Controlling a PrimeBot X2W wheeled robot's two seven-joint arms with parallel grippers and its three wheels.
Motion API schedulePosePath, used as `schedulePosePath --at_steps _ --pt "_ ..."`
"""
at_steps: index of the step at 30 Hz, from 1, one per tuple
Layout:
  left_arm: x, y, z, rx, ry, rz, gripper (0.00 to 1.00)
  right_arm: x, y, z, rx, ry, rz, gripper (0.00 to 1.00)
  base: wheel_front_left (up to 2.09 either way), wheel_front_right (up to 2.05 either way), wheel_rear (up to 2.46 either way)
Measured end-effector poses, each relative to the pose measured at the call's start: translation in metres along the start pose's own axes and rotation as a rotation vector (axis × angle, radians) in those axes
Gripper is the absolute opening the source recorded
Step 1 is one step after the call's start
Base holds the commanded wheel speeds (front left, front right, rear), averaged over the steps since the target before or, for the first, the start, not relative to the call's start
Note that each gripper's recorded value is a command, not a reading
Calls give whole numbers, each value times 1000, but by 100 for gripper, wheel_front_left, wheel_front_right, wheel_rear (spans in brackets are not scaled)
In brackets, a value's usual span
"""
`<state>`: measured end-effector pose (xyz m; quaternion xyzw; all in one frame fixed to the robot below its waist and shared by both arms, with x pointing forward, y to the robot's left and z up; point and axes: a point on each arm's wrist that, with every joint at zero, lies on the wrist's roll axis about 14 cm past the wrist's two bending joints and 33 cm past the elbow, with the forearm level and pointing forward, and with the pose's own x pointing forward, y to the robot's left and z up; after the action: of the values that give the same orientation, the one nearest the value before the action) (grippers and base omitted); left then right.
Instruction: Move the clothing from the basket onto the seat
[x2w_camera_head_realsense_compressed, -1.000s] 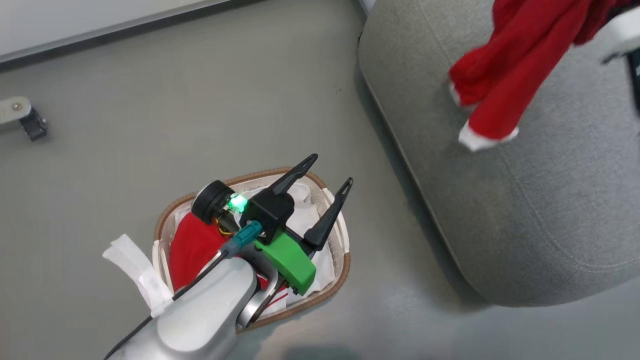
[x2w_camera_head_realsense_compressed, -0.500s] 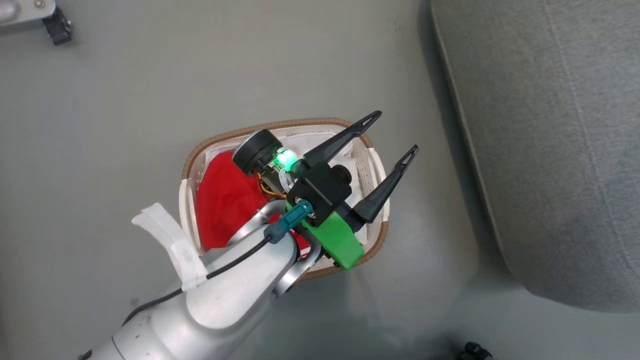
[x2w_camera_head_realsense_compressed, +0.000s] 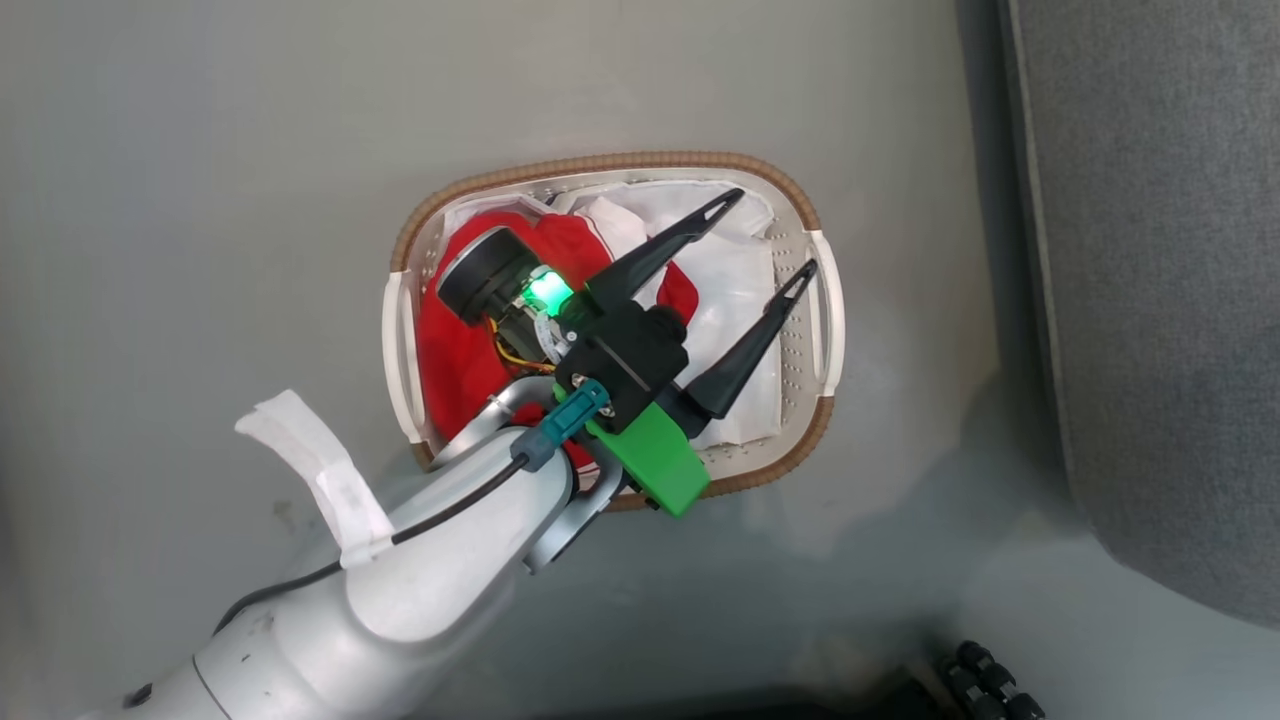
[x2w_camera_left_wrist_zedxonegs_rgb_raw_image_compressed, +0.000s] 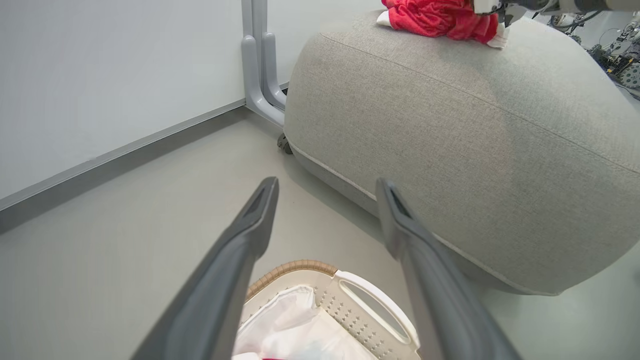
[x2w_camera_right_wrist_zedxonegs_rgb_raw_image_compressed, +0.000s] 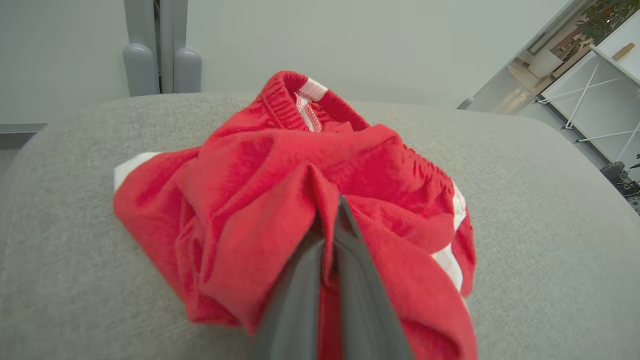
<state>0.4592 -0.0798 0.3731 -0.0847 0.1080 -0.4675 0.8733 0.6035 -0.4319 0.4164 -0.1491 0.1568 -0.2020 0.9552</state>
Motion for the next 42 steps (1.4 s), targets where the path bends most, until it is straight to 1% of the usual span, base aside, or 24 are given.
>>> schedulePosePath --at_steps 1,2,3,5,10,13,16,20,25,29,34,38,42 --pt "0 1 -2 -3 3 1 100 -2 3 -9 6 16 3 44 0 0 0" --pt "1 0 -3 -5 4 -2 100 -5 4 -15 4 24 4 90 0 0 0" --pt "2 0 -3 -7 3 -3 100 -6 3 -17 4 28 2 100 0 0 0" --pt "3 -1 -2 -10 -1 -6 100 -11 0 -21 3 29 -1 100 0 0 0" --pt "4 -2 12 2 -27 2 100 -23 -3 -14 19 -2 4 100 0 0 0" --pt "2 1 22 -1 -49 27 100 -34 -7 -13 41 -9 2 100 0 0 0" --pt "-4 4 31 -3 -66 58 100 -48 -17 -11 38 -17 -1 100 0 0 0" --pt "-12 2 45 -2 -91 88 100 -59 -23 12 30 -72 10 100 0 0 0" --pt "-28 9 61 -15 -118 176 100 -74 -18 57 31 -179 48 100 0 0 0" --pt "-47 16 76 -11 -143 259 100 -89 -5 93 68 -268 90 100 0 0 0" --pt "-82 29 95 -5 -192 388 100 -114 17 116 132 -338 147 100 0 0 0" --pt "-121 44 101 4 -216 517 100 -140 51 122 190 -371 227 100 0 0 0" --pt "-160 52 100 -19 -238 642 100 -169 78 116 247 -387 289 100 0 0 0"
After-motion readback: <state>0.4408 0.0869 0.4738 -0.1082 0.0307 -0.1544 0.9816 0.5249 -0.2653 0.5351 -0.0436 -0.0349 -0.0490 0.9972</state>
